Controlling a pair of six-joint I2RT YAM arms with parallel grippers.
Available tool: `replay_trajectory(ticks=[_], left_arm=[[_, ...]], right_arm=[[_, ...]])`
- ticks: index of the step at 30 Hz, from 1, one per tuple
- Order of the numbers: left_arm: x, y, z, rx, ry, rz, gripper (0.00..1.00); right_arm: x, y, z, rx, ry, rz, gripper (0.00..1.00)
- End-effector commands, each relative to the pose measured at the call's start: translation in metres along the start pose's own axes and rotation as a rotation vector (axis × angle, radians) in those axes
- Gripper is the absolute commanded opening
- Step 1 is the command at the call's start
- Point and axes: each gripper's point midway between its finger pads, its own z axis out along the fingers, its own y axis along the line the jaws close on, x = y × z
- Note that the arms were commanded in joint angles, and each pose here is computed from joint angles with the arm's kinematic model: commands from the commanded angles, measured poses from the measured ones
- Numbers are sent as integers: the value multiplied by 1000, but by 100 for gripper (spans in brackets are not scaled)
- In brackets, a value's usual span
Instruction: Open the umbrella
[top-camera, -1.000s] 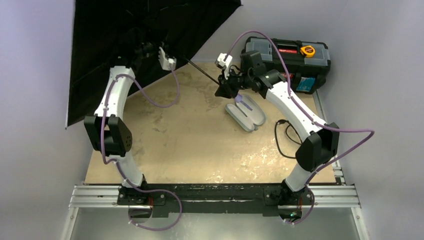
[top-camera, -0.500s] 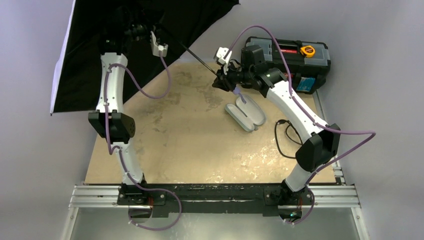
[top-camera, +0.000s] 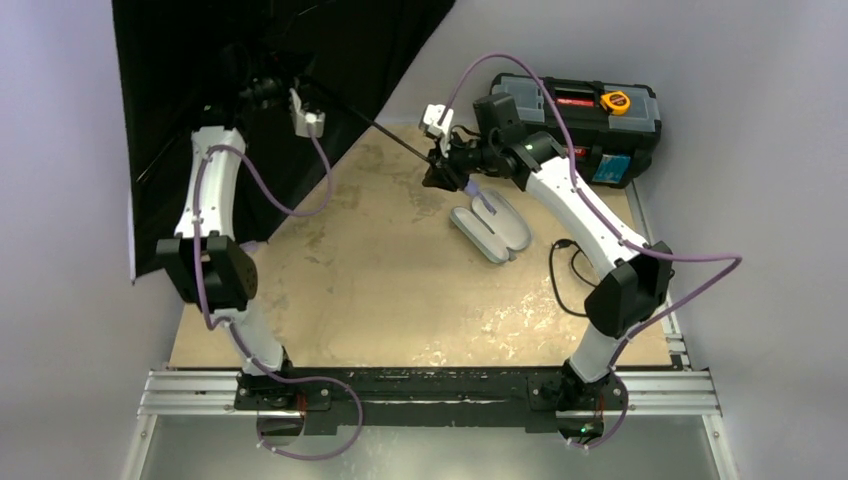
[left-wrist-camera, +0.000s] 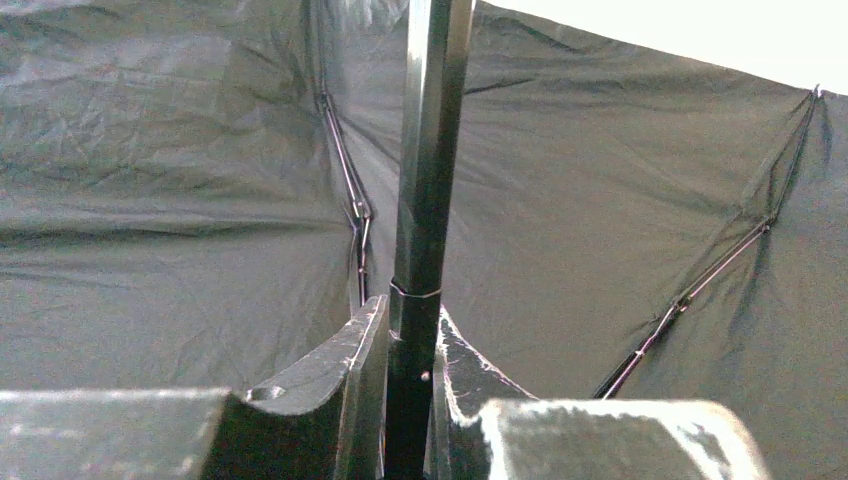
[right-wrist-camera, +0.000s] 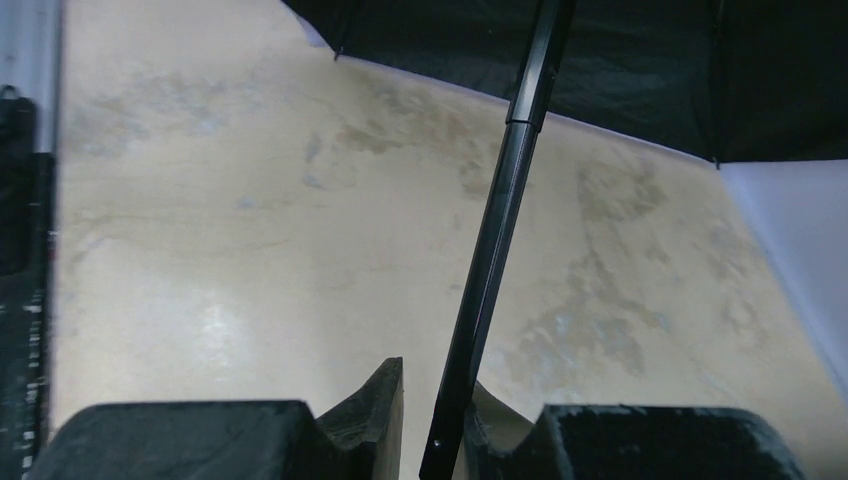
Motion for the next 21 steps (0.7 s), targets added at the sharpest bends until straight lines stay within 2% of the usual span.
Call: replay_trajectory(ticks=[1,5,9,12,18,21], left_arm=[[149,41,-281,-151,1007,120,2],[73,7,-197,-125,757,100,9],[7,-19,-140,-94,606,66,15],[-10,-32,-124,-78,580,48,20],[-37,-43,-119,-56,526,11,40],[-56,-50,-115,-30,487,-5,44]], right_arm=[[57,119,-48,-470,254,264,0],[31,115,-37,-473,168,318,0],[20,115,-33,-469,117,362,0],[14,117,-34,-473,86,374,0],[7,118,-39,-462,38,390,0],[-6,116,-40,-456,-14,392,0]])
